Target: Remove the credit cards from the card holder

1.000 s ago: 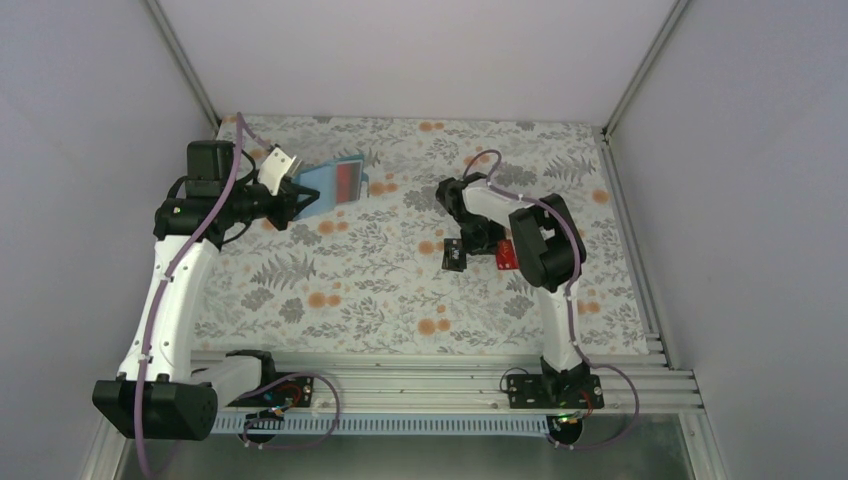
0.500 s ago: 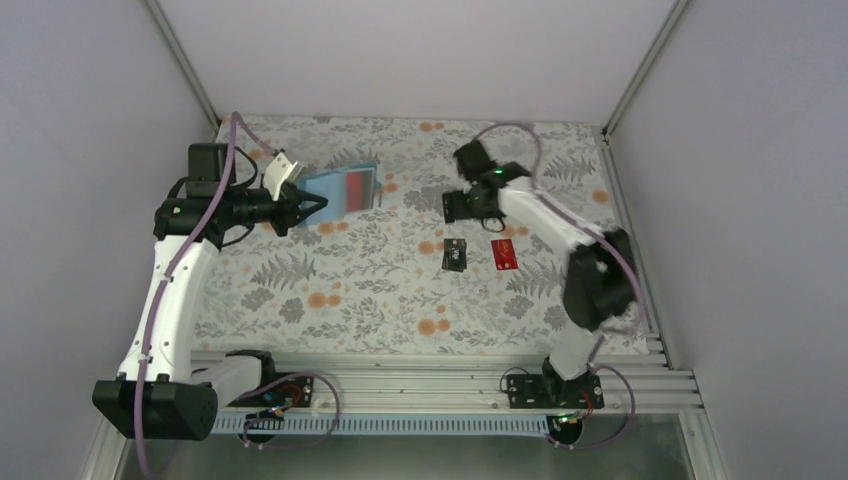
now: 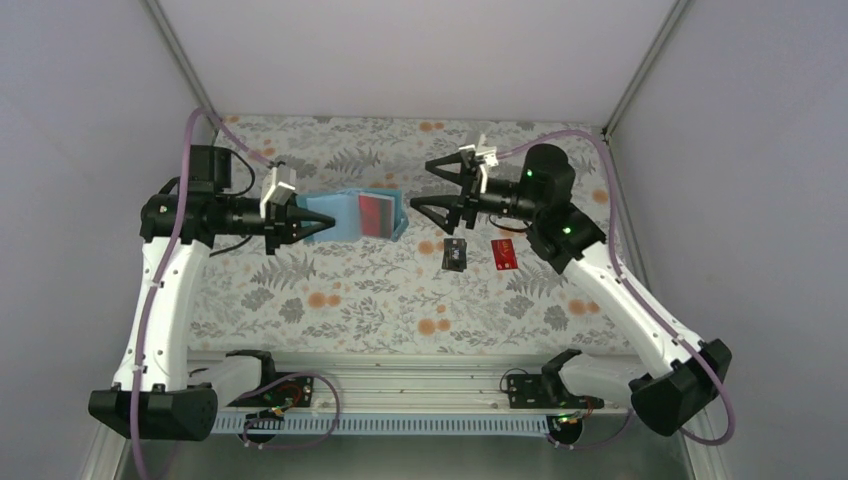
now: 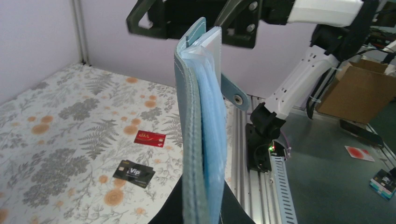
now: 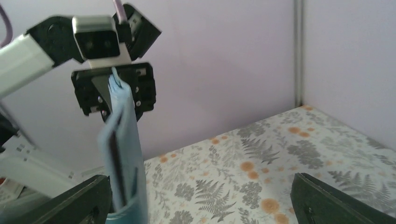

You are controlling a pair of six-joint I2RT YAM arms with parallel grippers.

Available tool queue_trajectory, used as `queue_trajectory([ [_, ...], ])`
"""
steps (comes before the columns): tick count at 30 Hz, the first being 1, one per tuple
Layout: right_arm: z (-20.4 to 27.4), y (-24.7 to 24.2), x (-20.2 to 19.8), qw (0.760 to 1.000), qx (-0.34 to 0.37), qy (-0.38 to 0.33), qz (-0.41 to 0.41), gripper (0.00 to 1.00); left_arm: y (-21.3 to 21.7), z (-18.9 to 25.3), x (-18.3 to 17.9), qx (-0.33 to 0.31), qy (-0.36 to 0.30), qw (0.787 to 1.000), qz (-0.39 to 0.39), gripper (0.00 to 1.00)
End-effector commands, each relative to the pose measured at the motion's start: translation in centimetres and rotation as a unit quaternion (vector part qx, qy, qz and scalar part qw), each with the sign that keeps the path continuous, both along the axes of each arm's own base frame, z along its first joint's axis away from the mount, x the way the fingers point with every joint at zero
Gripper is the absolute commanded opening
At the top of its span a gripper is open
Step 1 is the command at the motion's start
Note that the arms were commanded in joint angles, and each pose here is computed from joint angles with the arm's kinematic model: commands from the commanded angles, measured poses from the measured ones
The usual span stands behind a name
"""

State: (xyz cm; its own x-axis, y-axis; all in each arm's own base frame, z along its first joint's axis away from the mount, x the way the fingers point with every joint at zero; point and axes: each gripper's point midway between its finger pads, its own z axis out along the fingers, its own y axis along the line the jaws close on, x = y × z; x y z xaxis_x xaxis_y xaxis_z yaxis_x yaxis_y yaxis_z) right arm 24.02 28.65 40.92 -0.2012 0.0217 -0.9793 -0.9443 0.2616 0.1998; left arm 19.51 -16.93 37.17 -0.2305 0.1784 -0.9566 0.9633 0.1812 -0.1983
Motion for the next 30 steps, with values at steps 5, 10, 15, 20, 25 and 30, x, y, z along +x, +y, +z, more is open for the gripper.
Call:
queue_trajectory([
  [5, -0.9, 2.6, -3.8, 0.991, -0.017, -0.044, 0.129, 0.91, -0.3, 2.0, -2.0, -0.034, -0.043, 0.998, -0.034, 0.02],
  [10, -1.4, 3.7, -4.1, 0.989, -0.033, -0.043, 0.14, 0.81, -0.2, 1.8, -1.7, -0.031, -0.04, 0.998, -0.03, 0.02],
  [15, -1.5, 4.3, -3.6, 0.988, -0.032, -0.037, 0.144, 0.65, -0.2, 1.7, -1.6, -0.029, -0.038, 0.998, -0.029, 0.02],
  [20, -1.3, 4.1, -4.2, 0.987, -0.033, -0.052, 0.152, 0.5, -0.2, 1.6, -1.6, -0.03, -0.039, 0.998, -0.03, 0.03],
  [25, -1.3, 3.5, -4.5, 0.986, -0.042, -0.07, 0.145, 0.49, -0.2, 1.7, -1.9, -0.031, -0.041, 0.998, -0.032, 0.02],
  [30, -1.4, 3.6, -3.8, 0.989, -0.044, -0.057, 0.132, 0.49, -0.2, 1.6, -2.0, -0.031, -0.043, 0.998, -0.034, 0.03],
])
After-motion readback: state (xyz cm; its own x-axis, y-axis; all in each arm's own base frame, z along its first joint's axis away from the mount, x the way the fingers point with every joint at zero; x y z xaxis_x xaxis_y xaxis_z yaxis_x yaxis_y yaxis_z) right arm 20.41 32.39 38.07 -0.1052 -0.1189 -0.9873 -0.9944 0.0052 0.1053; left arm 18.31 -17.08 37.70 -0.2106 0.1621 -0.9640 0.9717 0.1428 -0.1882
